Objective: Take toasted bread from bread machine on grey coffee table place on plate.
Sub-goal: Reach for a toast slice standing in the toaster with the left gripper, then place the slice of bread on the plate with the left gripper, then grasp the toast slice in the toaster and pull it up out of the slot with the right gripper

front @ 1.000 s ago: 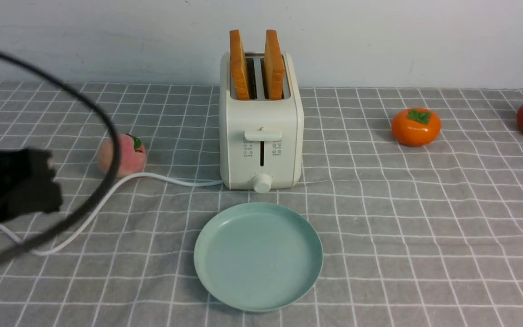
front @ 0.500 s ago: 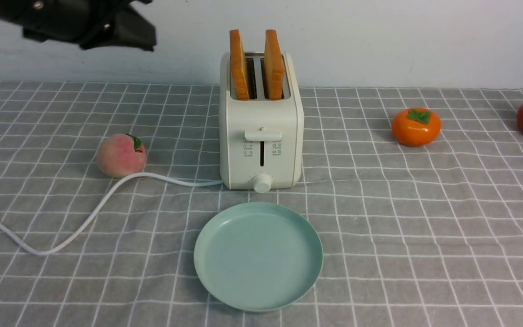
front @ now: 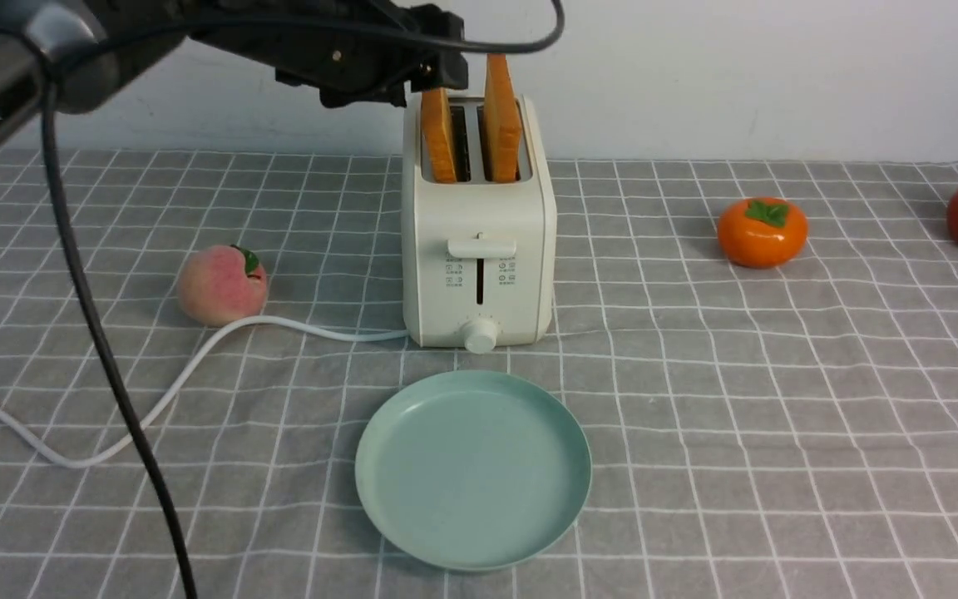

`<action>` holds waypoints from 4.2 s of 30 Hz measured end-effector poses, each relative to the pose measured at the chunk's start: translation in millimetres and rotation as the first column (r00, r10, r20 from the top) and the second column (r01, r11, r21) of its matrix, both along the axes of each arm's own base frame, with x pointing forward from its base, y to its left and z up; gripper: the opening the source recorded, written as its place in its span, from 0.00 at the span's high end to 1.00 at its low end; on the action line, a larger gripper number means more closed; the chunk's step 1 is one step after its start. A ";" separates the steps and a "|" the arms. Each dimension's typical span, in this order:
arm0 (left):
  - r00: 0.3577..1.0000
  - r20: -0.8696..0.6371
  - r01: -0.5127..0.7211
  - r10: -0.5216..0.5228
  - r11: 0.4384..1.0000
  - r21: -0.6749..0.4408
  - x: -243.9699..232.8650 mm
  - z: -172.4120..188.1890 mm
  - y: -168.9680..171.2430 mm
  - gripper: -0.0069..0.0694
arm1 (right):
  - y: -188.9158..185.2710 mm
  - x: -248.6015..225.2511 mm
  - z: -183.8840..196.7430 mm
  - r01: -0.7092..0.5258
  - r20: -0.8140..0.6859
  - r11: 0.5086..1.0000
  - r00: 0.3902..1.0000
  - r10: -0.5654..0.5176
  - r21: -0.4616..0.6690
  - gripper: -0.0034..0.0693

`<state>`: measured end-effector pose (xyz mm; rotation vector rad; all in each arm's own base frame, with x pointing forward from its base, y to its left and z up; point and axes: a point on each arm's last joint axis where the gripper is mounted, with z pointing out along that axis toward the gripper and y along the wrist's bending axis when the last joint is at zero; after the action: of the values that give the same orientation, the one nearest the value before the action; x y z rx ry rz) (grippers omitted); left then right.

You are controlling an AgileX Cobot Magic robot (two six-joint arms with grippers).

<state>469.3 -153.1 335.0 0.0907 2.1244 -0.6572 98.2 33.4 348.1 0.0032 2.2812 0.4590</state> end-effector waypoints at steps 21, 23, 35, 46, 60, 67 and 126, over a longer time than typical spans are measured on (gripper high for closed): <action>0.983 0.178 0.047 -0.040 0.998 -0.034 -60.2 109.5 12.9 0.83 | 0.1 0.7 0.8 0.003 0.010 1.000 1.000 -0.003 0.005 0.94; 0.981 0.173 0.091 -0.089 0.996 -0.001 -94.3 136.1 19.0 0.83 | 0.0 1.1 1.3 0.005 0.018 1.000 1.000 -0.005 0.006 0.94; 0.929 -0.290 0.233 -0.230 0.972 -0.027 -146.6 24.4 17.4 0.83 | 0.4 1.5 2.0 0.005 0.024 1.000 1.000 -0.006 0.014 0.92; 0.906 -0.367 0.156 -0.212 0.972 -0.178 -156.7 -100.6 -13.1 0.83 | 0.4 2.2 2.6 0.008 0.034 1.000 0.999 -0.009 0.017 0.91; 0.905 -0.376 0.213 -0.200 0.977 -0.007 -151.5 -124.1 -7.4 0.43 | 0.3 2.9 3.4 0.011 0.045 1.000 0.999 -0.012 0.020 0.90; 0.928 -0.329 0.239 -0.177 0.958 0.160 -158.6 -107.3 5.6 0.41 | 1.0 2.9 8.9 0.002 0.022 1.000 1.000 -0.003 0.018 0.89; 0.969 -0.218 -0.077 0.112 0.984 0.161 -359.8 -23.0 103.9 0.93 | 129.3 240.7 145.6 -0.323 0.215 0.936 0.913 0.347 -0.139 0.85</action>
<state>109.4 -49.2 312.0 -0.0036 2.3817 -0.4669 338.9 162.7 493.7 -0.4785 2.0681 0.4906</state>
